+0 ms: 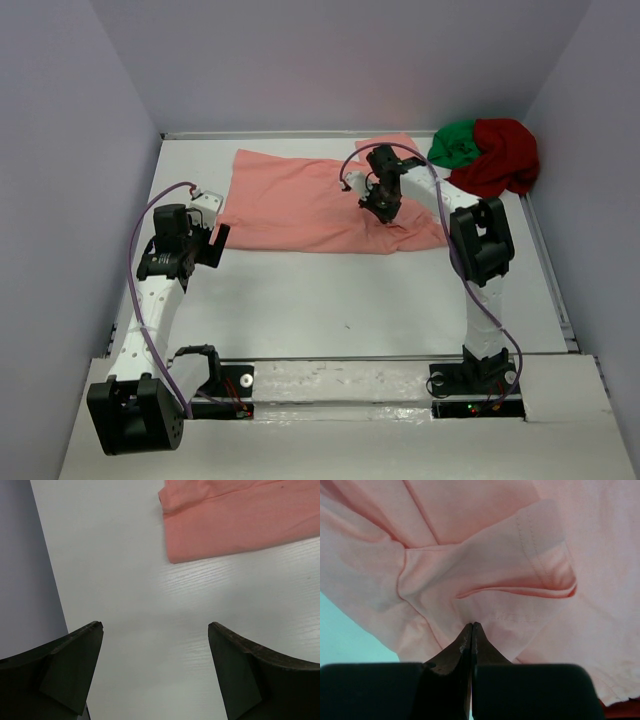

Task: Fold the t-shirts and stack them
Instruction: Fold the flattened tshirt in 1/3 of the way

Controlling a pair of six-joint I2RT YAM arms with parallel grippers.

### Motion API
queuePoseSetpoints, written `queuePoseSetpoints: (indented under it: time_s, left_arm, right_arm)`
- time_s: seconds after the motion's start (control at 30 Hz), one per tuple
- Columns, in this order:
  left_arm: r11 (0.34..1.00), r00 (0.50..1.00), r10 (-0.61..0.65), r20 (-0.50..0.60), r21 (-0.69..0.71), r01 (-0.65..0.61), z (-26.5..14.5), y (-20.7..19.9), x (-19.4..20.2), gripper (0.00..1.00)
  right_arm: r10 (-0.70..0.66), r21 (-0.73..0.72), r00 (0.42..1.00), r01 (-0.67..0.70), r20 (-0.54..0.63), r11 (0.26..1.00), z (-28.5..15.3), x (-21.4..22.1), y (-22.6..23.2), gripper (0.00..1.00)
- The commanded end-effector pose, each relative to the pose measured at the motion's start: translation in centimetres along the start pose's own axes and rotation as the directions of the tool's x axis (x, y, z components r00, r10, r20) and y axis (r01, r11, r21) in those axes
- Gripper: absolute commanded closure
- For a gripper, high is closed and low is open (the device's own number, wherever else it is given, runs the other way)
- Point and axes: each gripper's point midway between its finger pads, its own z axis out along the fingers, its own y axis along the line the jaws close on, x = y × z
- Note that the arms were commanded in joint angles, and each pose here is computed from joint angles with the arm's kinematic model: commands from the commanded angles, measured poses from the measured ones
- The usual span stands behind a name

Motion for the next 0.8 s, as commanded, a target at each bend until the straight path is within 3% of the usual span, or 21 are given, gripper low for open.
queuePoseSetpoints:
  time_s: [0.0, 0.33, 0.63, 0.77]
  left_arm:
    - [1.0, 1.0, 0.002, 0.024, 0.002, -0.002, -0.4, 0.1, -0.4, 0.01]
    - [1.0, 0.999, -0.001, 0.04, 0.011, 0.001, -0.3, 0.0, -1.0, 0.01]
    - [1.0, 0.999, -0.001, 0.041, 0.006, 0.001, -0.5, 0.1, -0.9, 0.01]
    - [1.0, 0.999, 0.002, 0.036, -0.002, -0.002, -0.5, 0.2, -0.7, 0.01]
  right_arm:
    - [-0.01, 0.221, 1.0, 0.008, 0.008, 0.975, -3.8, -0.6, -4.1, 1.0]
    - [0.004, 0.459, 1.0, -0.015, 0.024, 0.888, -9.1, -0.9, -9.2, 1.0]
    - [-0.057, 0.449, 0.992, 0.002, 0.109, 0.893, -9.6, -2.8, -9.2, 1.0]
    - [-0.065, 0.443, 0.993, 0.017, 0.094, 0.897, -8.4, -2.6, -9.3, 1.0]
